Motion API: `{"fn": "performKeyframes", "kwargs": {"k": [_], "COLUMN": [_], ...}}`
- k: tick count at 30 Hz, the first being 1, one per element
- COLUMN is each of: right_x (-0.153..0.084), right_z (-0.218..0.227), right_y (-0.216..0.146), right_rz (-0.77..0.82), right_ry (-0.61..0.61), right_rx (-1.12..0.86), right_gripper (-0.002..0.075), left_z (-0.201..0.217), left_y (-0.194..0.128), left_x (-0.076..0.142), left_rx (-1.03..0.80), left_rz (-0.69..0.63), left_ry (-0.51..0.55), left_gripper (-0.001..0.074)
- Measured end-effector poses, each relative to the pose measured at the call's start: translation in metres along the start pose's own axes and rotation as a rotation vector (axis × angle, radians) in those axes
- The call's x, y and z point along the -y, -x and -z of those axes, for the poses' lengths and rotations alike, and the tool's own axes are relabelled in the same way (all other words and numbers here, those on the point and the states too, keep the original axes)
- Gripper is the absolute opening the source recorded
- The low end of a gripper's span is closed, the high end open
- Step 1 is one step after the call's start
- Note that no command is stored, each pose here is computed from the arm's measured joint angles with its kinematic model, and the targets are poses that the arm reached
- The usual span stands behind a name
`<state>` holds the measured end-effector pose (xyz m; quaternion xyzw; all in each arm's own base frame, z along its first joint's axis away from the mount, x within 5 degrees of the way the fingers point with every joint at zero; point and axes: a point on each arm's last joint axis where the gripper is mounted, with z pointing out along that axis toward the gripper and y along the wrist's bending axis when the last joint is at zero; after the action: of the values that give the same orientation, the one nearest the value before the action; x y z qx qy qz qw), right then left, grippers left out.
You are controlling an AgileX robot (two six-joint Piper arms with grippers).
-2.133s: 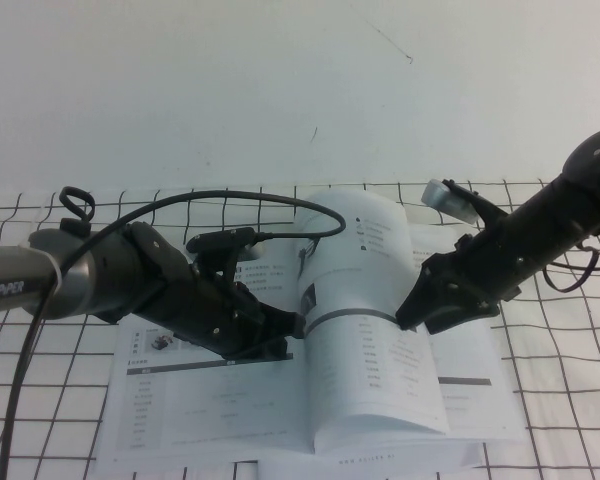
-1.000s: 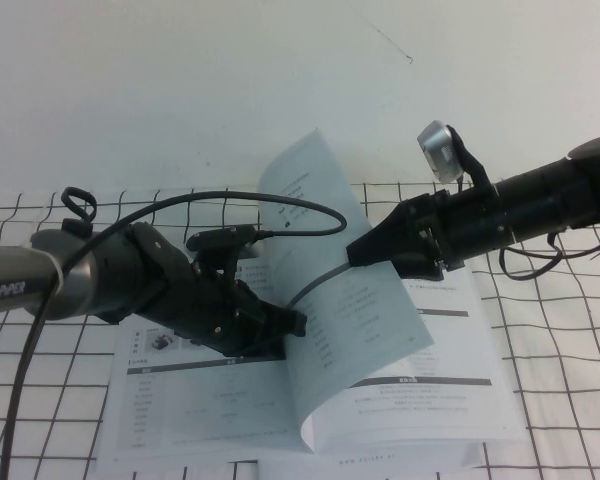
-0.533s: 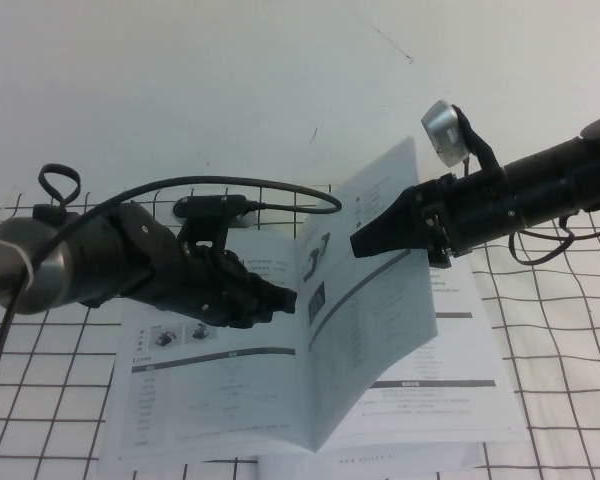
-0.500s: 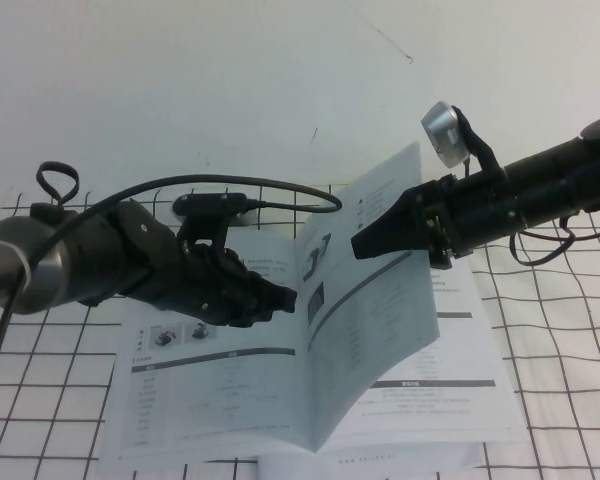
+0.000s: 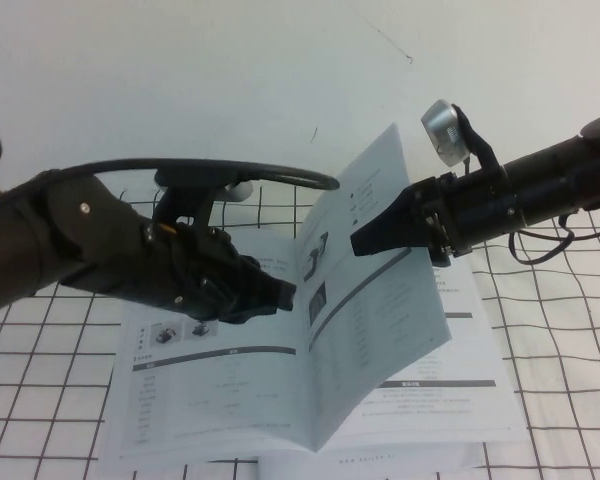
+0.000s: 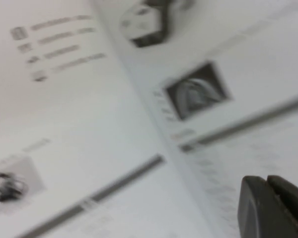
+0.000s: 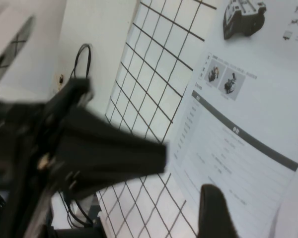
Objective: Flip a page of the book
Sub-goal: Open the closed book
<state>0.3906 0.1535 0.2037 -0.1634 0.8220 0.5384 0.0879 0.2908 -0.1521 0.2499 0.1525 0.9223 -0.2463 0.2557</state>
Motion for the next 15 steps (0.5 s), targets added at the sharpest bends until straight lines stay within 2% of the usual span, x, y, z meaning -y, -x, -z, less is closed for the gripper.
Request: {"fn": "performKeyframes", "kwargs": {"k": [7,15], "right_x": [-0.001,-0.004], "right_z": [0.0,0.0], "right_y": [0.001,0.005], "right_rz": [-0.005,-0.013], "right_ry": [0.014,0.044], "right_rx": [0.015,0.048], "right_gripper": [0.0388,0.0388], "left_z": [0.037,0.022], "left_y": [-0.055,-0.094], "left_x": [0.069,0.132], "left_rx": [0.072,0.188], "left_rz": [-0.194,-0.371], "left_ry": [-0.116,-0.225], "left_gripper": [-0.0002,-0.0002]}}
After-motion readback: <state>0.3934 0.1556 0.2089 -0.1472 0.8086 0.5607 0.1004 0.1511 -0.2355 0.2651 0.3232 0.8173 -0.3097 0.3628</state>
